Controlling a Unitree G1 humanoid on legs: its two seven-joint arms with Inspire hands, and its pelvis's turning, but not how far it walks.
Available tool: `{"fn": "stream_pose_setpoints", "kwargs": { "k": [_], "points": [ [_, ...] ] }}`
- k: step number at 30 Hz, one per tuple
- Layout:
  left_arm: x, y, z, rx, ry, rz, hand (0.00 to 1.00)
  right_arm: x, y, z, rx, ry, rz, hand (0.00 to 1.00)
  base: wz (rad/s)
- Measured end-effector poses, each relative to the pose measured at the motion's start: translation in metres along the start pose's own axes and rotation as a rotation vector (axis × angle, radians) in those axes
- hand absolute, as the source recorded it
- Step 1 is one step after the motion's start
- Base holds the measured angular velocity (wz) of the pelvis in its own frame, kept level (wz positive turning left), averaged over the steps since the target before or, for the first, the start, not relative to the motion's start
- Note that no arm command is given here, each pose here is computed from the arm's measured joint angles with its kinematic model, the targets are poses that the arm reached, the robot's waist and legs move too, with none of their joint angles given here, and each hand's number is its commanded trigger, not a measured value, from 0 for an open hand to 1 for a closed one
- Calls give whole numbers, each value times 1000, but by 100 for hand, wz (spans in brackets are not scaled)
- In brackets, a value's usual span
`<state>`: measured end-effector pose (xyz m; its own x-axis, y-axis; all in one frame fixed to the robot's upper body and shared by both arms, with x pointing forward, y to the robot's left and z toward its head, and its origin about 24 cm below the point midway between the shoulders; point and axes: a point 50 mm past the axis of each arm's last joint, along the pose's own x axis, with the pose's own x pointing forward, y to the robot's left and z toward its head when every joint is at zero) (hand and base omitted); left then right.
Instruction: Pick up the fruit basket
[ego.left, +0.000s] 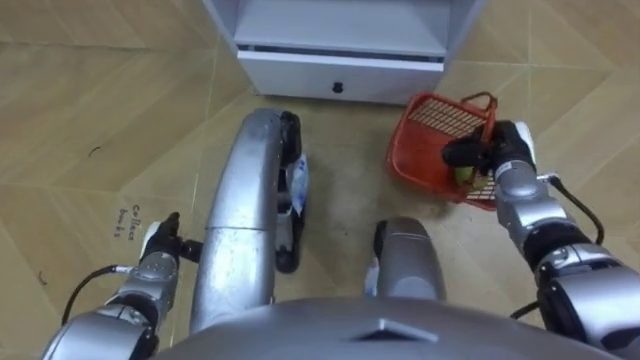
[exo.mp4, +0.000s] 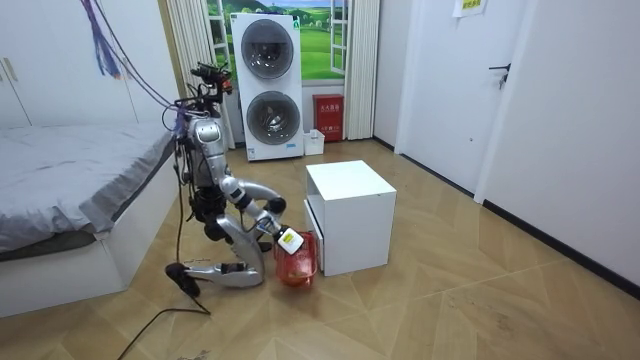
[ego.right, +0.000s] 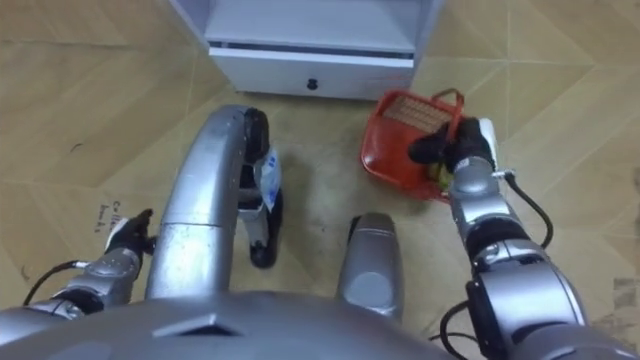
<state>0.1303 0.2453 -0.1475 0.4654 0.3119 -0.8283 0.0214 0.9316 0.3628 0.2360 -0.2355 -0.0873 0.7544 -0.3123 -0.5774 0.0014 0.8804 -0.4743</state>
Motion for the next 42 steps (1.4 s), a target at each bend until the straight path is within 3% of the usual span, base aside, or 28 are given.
{"fn": "stream_pose_setpoints", "kwargs": {
  "k": [10,13,15,18,27,42],
  "points": [
    [-1,10,-4,-102,21,99,0,-9,16,34,-99,-198,41,100,-54],
    [-6,18,-26,-130,59,139,0,-19,30,51,-124,-311,82,100,-110],
    [-6,13,-22,-117,37,120,0,-26,18,30,-103,-284,32,100,30],
    [-5,19,-13,-113,-1,135,0,-33,12,19,-77,-266,9,100,44],
    [-20,20,-71,-78,178,204,0,-59,8,22,-113,-398,33,100,-13],
    [-36,18,-107,-90,268,201,0,-96,3,32,-119,-492,173,100,1]
  ]
}}
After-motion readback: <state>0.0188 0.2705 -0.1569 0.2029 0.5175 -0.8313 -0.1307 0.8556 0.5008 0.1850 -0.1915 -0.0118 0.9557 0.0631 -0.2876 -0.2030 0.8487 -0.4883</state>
